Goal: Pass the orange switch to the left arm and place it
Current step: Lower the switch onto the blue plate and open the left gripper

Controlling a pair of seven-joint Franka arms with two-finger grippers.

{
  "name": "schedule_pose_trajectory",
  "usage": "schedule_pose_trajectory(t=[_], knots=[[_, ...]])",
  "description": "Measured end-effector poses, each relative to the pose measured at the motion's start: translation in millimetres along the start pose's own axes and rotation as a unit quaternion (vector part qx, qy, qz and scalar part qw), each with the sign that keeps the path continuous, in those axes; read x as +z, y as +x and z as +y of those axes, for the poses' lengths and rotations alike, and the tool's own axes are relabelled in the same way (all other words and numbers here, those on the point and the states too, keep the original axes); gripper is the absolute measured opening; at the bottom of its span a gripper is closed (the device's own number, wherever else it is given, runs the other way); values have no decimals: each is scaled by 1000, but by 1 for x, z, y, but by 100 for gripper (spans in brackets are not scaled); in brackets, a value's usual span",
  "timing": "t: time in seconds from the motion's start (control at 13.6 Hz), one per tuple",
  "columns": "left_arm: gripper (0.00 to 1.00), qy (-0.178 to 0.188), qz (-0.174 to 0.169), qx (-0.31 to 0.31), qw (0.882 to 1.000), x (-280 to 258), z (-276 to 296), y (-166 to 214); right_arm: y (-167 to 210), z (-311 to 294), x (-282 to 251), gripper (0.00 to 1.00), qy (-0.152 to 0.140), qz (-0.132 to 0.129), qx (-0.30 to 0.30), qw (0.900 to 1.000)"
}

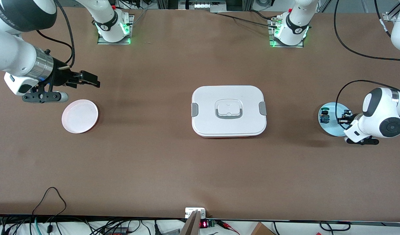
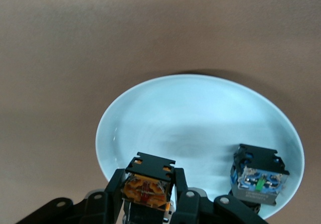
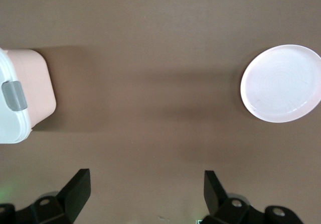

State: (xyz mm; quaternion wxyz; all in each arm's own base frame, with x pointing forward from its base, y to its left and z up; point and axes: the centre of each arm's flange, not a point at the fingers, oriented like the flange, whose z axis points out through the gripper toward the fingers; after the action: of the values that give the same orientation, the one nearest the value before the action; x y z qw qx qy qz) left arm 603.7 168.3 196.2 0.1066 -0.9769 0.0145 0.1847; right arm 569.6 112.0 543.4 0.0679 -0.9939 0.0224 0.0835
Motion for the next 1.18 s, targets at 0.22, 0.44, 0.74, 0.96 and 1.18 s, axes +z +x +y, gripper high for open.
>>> schedule_pose_trajectory(t=[0.22, 0.44, 0.74, 0.96, 1.18], knots=[[44, 1, 2, 8, 1000, 10, 3, 3, 7, 25, -1, 100, -109, 23, 0, 994], [44, 6, 1, 14, 1000, 16, 3, 4, 14, 56, -8, 100, -160, 39, 19, 986], [47, 10, -1, 21, 1000, 25, 5, 6, 20, 105, -13, 100, -144, 36, 61, 987], [72, 7, 0, 20, 1000, 24, -1, 6, 21, 119, -11, 100, -109, 30, 79, 990], [100, 4, 14, 33, 999, 8, -7, 8, 21, 152, -14, 100, -88, 24, 63, 994]])
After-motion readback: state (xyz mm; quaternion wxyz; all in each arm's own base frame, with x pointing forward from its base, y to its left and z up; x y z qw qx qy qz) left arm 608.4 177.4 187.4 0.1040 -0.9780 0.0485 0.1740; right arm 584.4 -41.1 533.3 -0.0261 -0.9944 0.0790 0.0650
